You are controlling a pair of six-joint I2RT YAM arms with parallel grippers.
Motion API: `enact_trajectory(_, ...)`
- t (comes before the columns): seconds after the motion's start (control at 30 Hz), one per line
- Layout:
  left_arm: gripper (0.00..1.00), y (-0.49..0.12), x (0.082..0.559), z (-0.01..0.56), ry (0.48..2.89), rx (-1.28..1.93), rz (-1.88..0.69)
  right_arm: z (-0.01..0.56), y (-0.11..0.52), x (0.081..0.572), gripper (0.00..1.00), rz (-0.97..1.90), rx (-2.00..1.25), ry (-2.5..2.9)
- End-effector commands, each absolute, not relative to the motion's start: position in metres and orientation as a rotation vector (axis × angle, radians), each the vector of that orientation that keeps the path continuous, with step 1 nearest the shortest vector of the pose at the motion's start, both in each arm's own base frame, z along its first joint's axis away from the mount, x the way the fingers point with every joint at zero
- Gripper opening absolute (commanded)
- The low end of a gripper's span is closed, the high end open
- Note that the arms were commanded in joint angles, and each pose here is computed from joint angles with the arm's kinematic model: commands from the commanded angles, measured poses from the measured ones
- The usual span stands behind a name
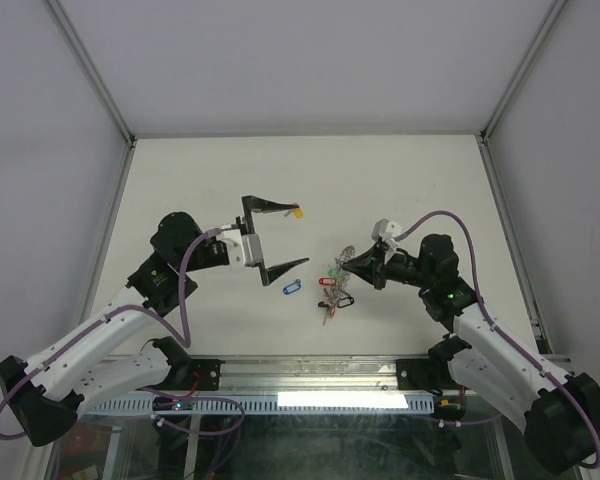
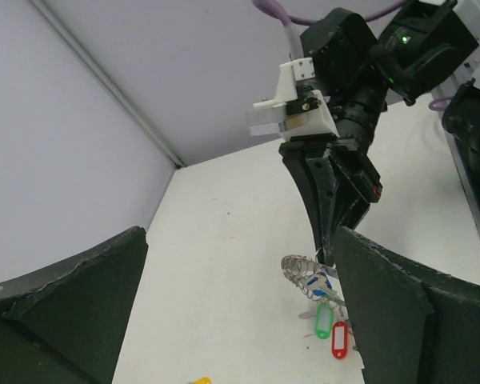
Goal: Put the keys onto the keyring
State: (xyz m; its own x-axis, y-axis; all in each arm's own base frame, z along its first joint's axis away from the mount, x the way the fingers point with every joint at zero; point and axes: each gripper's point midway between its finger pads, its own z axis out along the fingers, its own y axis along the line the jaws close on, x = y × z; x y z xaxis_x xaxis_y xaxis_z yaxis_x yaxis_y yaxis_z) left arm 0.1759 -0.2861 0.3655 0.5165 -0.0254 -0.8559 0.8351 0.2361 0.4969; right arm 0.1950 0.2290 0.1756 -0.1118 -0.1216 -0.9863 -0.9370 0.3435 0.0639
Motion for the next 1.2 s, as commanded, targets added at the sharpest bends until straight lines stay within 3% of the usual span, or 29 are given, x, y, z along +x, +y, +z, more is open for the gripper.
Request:
enact_trajectory(0.0, 0.99, -0.299, 0.169, 0.359, 0.836, 1.311, -0.736, 0.213, 0.23, 0.206, 0.0, 0.895, -1.0, 1.397)
enact_trajectory(1.17, 0.99, -0.314, 0.155, 0.382, 0.767, 1.294, -0.735, 0.207, 0.228, 0.205, 0.0, 0.925, -0.98, 1.421)
